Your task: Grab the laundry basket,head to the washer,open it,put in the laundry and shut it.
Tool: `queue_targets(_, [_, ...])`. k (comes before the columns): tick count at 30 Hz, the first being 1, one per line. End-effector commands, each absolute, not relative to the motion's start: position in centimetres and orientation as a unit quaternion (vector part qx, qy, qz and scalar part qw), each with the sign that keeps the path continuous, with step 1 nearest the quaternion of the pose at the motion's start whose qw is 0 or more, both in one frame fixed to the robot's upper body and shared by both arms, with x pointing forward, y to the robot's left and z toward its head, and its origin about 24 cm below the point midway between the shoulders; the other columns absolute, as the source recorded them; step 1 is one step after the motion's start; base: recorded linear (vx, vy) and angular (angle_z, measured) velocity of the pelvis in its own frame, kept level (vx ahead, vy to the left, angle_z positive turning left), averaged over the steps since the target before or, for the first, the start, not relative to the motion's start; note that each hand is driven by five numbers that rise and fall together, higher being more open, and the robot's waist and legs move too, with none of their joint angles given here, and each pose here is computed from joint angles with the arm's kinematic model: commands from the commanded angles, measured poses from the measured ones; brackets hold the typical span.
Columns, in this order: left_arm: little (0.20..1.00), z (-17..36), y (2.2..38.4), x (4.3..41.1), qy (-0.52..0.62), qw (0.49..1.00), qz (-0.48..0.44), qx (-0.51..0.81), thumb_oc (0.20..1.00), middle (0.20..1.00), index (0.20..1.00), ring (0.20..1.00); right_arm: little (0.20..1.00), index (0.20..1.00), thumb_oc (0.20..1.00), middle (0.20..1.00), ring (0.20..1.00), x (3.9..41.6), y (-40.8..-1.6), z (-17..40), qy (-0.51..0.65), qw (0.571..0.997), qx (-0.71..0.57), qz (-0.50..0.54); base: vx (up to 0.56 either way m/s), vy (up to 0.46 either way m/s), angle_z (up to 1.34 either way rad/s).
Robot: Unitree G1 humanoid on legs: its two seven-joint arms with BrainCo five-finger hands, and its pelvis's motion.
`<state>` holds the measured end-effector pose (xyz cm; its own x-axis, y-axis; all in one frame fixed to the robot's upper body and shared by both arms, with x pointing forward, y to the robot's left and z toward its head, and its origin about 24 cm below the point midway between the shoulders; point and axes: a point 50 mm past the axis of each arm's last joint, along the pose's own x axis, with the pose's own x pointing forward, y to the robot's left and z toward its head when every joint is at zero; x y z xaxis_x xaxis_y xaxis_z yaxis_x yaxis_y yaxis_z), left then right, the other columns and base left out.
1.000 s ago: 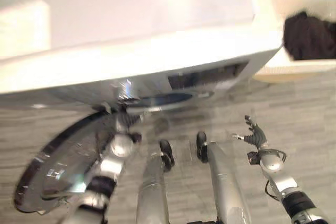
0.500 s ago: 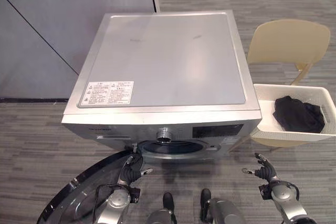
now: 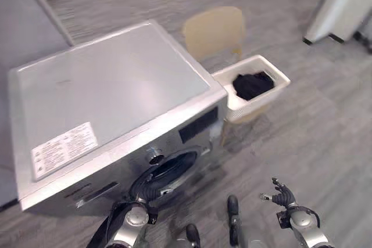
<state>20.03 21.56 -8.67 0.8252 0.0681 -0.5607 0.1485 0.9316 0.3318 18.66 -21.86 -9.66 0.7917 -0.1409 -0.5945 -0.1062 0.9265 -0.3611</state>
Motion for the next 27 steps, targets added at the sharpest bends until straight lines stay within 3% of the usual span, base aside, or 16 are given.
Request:
queue_targets(1, [1.000,-6.9,20.6,21.6,0.231,0.948,-0.050,0.215,1.000,1.000,1.000,1.000,1.000,1.000,1.000,1.000,1.000,21.1,-23.1,-7.2,0.256,0.941,-0.220,-0.029,0.04,-0.038,-1.46])
queue_targets(14, [1.000,-7.2,16.8,21.9,0.222,0.956,-0.085,0.172,1.000,1.000,1.000,1.000,1.000,1.000,1.000,1.000,1.000,19.9,-24.9,-6.6,0.254,0.936,-0.238,-0.054,0.14,-0.151,-1.10])
queue_targets(27, [1.000,-8.8,18.4,19.5,0.269,0.948,-0.052,0.164,1.000,1.000,1.000,1.000,1.000,1.000,1.000,1.000,1.000,19.3,-24.8,-7.3,0.268,0.930,-0.244,-0.053,0.26,0.019,-0.07])
